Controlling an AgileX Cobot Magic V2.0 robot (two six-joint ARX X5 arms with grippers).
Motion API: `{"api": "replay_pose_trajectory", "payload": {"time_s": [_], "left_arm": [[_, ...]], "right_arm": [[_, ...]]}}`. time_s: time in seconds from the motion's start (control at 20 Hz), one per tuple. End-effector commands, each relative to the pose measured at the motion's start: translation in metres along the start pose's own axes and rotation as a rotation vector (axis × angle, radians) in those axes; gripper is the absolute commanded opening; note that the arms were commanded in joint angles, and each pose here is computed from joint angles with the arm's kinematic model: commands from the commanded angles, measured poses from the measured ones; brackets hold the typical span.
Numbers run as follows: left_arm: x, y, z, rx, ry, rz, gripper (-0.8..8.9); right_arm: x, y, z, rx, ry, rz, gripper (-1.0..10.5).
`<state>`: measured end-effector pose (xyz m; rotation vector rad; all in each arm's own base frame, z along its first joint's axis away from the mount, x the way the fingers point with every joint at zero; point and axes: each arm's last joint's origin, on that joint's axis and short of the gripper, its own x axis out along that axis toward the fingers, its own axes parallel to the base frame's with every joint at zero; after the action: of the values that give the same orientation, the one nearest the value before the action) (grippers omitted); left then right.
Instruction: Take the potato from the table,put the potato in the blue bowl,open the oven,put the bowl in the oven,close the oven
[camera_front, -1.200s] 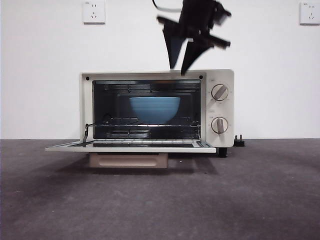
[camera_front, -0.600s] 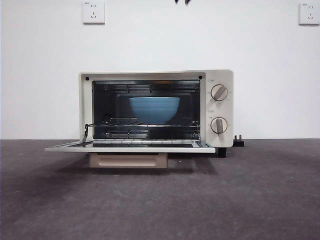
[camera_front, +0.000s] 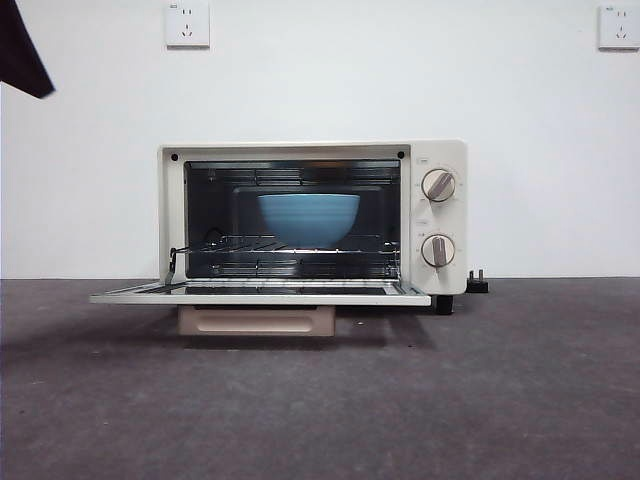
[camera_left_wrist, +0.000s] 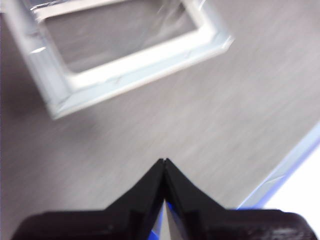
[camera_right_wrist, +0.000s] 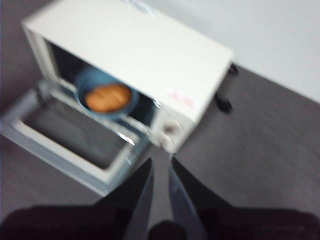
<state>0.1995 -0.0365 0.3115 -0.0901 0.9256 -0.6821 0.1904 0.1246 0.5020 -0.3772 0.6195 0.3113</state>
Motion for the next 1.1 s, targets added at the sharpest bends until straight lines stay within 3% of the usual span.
{"api": "replay_pose_trajectory", "payload": {"time_s": [0.05,0.3,0.55,0.9,1.1], "left_arm": [[0.014,0.029,0.006,-0.099,-0.008,-0.049,-0.08],[0.067,0.084,0.007,-0.267,0.11,-0.048,-0.08],[0.113,0.126,-0.008,-0.41,0.22,-0.064,-0.08],[0.133,0.148,-0.016,-0.533,0.227,-0.047,-0.08],[0.139,0.152,-0.017,-0.592,0.217,-0.043,-0.08]], "right_arm": [[-0.008,-0.014,-0.026,-0.002,0.063,-0.046,0.6],[-0.027,-0.039,-0.075,0.06,0.123,-0.156,0.6],[-0.056,-0.045,-0.12,0.109,0.111,-0.225,0.6],[-0.094,-0.039,-0.154,0.187,0.005,-0.248,0.6],[-0.113,-0.035,-0.167,0.248,-0.077,-0.207,0.6]]}}
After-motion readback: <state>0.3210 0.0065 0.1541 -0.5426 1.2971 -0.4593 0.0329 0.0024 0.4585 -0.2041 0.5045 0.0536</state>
